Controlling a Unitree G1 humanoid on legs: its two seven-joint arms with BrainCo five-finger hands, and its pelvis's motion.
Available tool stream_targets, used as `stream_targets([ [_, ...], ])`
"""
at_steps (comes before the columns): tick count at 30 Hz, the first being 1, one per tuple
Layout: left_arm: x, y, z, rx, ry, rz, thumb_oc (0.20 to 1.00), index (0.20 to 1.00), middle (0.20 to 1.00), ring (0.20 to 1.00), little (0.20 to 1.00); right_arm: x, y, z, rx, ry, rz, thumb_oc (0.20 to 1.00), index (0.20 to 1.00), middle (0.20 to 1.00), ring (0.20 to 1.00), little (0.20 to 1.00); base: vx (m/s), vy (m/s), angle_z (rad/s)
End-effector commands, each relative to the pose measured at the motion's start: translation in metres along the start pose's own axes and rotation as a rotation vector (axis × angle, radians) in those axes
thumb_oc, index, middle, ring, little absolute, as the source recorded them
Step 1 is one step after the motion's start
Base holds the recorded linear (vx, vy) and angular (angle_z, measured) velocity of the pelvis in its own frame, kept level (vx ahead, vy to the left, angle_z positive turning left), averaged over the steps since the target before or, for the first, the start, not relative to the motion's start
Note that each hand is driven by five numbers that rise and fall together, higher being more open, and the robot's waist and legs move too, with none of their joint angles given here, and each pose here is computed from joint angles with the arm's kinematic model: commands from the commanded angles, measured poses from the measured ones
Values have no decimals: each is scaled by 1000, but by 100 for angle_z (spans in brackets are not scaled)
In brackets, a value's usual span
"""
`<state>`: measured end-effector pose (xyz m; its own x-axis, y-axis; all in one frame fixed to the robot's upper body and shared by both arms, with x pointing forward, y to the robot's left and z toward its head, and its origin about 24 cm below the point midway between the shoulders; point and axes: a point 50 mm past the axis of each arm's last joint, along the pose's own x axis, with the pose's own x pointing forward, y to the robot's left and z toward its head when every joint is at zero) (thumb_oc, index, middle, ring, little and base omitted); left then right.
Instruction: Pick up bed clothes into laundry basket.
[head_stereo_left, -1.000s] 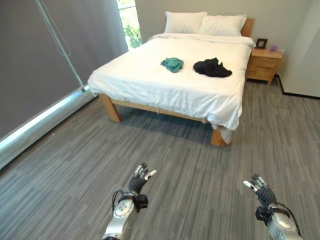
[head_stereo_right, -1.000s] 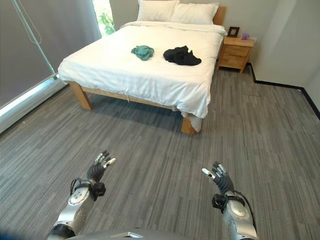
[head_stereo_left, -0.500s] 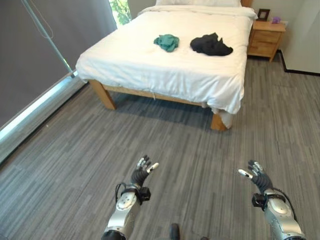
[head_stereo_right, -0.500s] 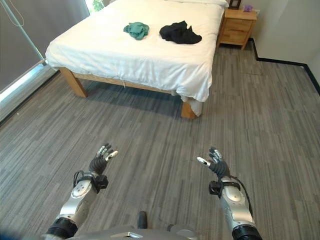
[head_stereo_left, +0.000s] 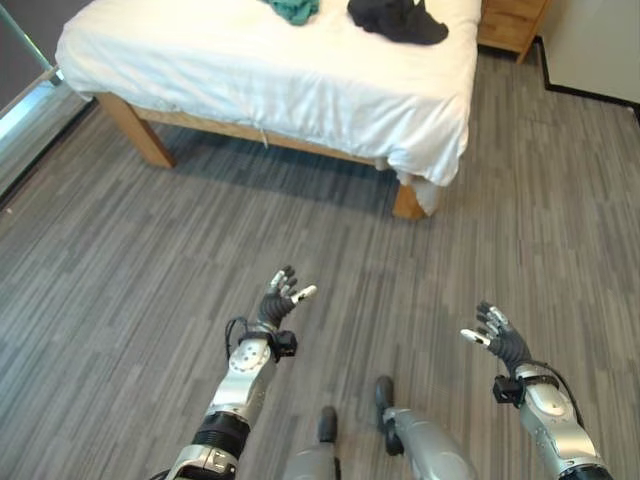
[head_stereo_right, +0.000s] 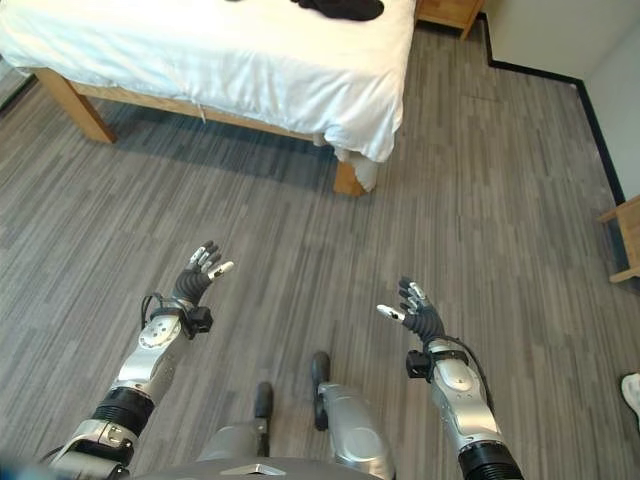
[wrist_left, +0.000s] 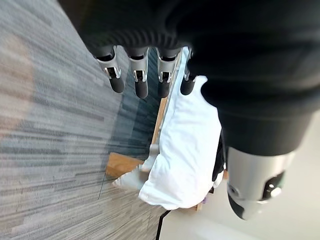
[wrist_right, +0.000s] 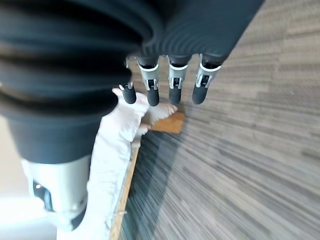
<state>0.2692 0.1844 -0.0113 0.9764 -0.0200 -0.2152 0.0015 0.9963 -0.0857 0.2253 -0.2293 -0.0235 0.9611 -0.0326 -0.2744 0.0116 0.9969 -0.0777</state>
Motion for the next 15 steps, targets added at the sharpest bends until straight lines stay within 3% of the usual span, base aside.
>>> stream_targets([
  [1, -16, 14, -5, -26, -18, 45, 1000, 1000, 1000, 1000, 1000, 13, 7, 25, -35, -105, 42, 1000, 1000, 1000, 1000, 1000, 416, -224, 41],
  [7, -7, 3, 7, -15, -44, -6, 1000, 1000, 1000, 1000, 1000, 16, 1, 33, 2, -132, -3, 1000, 1000, 1000, 1000, 1000, 400, -328, 8],
  [15, -10, -6, -4, -89, -26, -11, 1000, 1000, 1000, 1000, 1000, 5, -5, 22, -53, -93, 10, 1000, 1000, 1000, 1000, 1000, 509, 62, -13],
])
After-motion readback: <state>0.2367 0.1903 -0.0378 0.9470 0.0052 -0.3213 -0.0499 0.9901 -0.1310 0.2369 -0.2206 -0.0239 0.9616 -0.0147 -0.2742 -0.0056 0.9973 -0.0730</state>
